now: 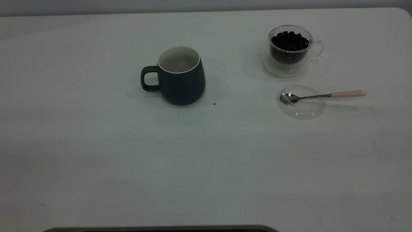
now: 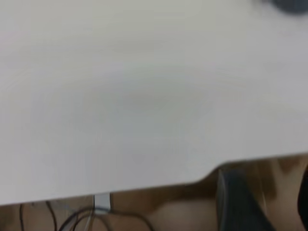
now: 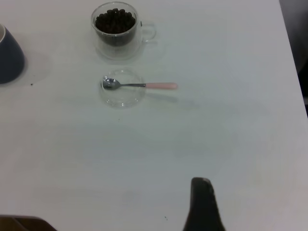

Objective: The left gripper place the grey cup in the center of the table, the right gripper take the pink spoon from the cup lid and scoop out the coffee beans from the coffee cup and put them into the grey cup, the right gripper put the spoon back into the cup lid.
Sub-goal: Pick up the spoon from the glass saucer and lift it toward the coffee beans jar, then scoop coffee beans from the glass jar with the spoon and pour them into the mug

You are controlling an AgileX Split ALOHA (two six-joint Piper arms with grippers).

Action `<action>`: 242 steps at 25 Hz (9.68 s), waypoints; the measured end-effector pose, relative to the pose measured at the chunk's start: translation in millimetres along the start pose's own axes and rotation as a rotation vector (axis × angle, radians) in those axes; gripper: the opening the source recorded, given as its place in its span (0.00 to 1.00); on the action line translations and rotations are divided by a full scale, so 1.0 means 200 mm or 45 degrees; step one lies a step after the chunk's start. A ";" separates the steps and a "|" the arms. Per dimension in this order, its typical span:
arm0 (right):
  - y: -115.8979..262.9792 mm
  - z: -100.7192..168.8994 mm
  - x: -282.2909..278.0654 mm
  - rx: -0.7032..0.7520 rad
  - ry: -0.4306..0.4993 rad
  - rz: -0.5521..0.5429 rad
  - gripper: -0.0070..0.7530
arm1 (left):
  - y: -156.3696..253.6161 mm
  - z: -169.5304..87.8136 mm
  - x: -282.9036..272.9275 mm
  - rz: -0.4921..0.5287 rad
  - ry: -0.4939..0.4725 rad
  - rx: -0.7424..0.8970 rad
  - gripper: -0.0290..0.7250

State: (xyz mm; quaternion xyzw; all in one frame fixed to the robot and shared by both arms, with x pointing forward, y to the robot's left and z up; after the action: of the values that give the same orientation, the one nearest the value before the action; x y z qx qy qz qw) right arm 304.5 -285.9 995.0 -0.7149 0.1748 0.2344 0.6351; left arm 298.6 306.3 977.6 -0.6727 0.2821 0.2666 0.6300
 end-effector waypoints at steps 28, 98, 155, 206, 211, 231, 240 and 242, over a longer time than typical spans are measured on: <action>0.00 0.00 0.00 0.000 0.000 0.000 0.77 | 0.03 0.04 -0.07 -0.155 -0.082 -0.119 0.53; 0.35 -0.30 2.11 0.786 -0.920 0.584 0.84 | 0.03 0.04 -0.07 -0.155 -0.082 -0.119 0.53; -0.03 -0.16 1.93 0.283 -1.078 0.526 0.14 | 0.03 0.04 -0.07 -0.155 -0.082 -0.120 0.53; -0.17 -0.11 2.30 0.539 -0.908 0.479 0.14 | 0.03 0.04 -0.07 -0.155 -0.082 -0.120 0.53; -0.17 -0.10 2.29 0.577 -0.923 0.495 0.14 | 0.03 0.04 -0.07 -0.155 -0.082 -0.120 0.53; -0.10 -0.11 2.31 0.707 -0.935 0.542 0.14 | 0.03 0.04 -0.07 -0.155 -0.082 -0.120 0.53; -0.11 -0.16 2.28 0.770 -0.953 0.540 0.14 | 0.03 0.04 -0.07 -0.155 -0.082 -0.120 0.53; -0.11 -0.16 2.28 0.770 -0.953 0.540 0.14 | 0.03 0.04 -0.07 -0.155 -0.082 -0.120 0.53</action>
State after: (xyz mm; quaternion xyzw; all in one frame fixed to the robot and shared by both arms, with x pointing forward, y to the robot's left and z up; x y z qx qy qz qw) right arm 698.5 -292.3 761.1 -0.3157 0.1367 0.5363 0.7707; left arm 284.6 314.3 982.2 -0.7086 0.2074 0.2623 0.6214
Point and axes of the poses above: a point on each arm's last joint axis where the gripper is mounted, x pointing out along that axis toward the gripper, z along the wrist's bending axis when the last joint is at zero, y = z × x, the point moved 8 cm from there along x, pointing out along that axis toward the gripper, and after that the axes turned 6 degrees about -x, right-handed, at the moved point
